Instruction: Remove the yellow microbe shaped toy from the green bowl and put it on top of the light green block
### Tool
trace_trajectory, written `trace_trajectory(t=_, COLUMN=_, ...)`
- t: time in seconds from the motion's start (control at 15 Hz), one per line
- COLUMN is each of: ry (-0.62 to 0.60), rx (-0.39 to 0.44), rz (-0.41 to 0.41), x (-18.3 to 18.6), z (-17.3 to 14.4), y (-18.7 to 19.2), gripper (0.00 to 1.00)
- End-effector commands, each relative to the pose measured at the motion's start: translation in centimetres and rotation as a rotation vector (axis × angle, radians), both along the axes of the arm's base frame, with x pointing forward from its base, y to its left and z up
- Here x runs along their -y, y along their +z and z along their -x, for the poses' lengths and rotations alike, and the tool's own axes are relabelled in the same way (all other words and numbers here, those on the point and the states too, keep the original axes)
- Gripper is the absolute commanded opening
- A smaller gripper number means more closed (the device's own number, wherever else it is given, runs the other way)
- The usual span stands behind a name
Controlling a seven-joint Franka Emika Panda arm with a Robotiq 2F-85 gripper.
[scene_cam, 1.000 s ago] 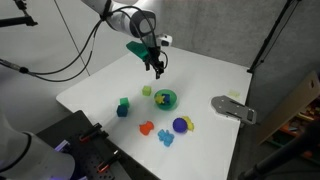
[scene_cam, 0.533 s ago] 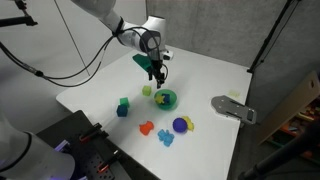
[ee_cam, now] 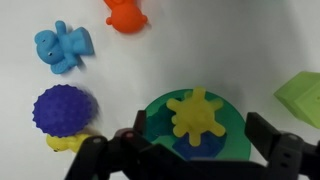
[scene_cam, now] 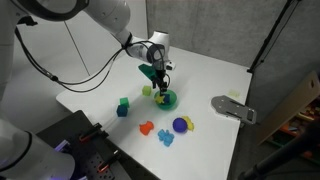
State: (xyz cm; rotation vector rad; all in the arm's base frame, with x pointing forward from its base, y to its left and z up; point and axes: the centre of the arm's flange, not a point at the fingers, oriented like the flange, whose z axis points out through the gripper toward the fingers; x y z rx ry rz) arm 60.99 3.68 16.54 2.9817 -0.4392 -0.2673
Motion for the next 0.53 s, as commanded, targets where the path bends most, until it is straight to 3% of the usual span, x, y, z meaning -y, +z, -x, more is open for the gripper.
trace_trajectory(t=0.0, ry=-0.019, rx=-0.004, rz=0.047, x=-0.2, z=-2.2, y=-2.3, gripper=1.0)
trace_trajectory(t=0.47, ry=-0.032, rx=-0.032, rz=0.078, x=0.1, z=-2.9, y=-5.5, gripper=1.0)
